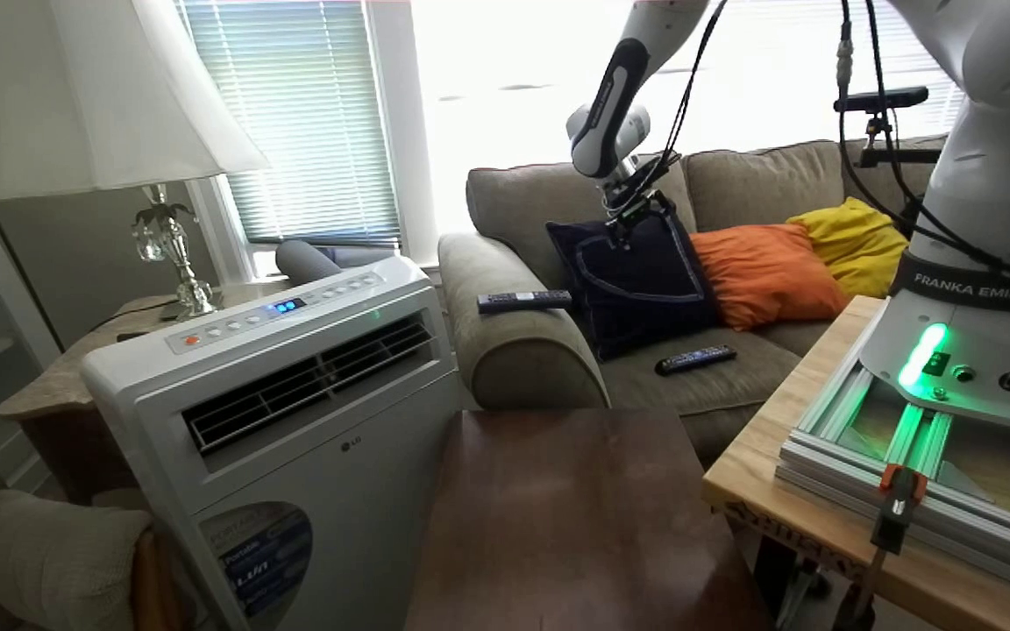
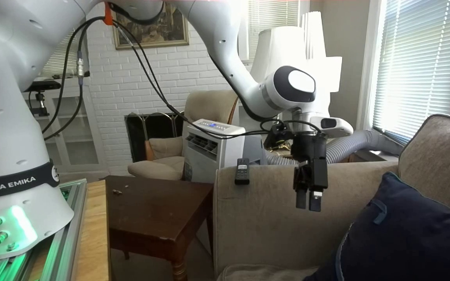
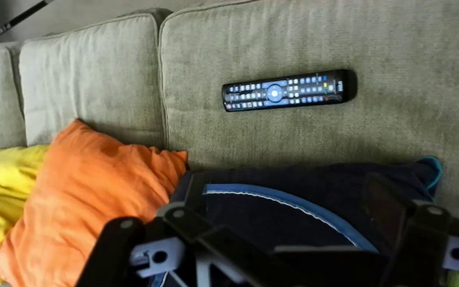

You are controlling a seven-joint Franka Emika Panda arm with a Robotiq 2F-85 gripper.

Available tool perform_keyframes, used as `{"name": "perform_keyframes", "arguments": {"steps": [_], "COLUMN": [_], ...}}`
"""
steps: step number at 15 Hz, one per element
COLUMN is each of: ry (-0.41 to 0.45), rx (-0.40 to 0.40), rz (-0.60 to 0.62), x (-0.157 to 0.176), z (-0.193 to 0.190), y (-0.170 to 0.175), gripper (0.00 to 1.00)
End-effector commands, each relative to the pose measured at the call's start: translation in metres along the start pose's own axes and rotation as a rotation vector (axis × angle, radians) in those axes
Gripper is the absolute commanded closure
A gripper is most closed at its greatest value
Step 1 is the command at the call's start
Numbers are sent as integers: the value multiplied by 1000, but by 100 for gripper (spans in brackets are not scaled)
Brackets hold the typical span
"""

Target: Move the remote from the seat of the chair to the armrest

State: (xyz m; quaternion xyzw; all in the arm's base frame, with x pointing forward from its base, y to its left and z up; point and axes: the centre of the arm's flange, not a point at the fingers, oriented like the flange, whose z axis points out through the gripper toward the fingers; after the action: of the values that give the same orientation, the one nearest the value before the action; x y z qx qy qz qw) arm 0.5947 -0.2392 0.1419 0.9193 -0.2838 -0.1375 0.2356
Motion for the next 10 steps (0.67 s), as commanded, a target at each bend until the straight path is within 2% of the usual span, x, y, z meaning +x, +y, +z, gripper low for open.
{"name": "perform_keyframes", "arguments": {"steps": [1, 3, 4, 5, 10], "ry": [25, 13, -30, -10, -19], "rx": [-97, -168, -133, -116, -128], "rz": [-172, -250, -190, -183, -188], "x": [9, 18, 15, 4, 6], "z": [27, 42, 42, 37, 44], "y": [4, -2, -4, 1, -4], "gripper": [0, 0, 0, 0, 0]}}
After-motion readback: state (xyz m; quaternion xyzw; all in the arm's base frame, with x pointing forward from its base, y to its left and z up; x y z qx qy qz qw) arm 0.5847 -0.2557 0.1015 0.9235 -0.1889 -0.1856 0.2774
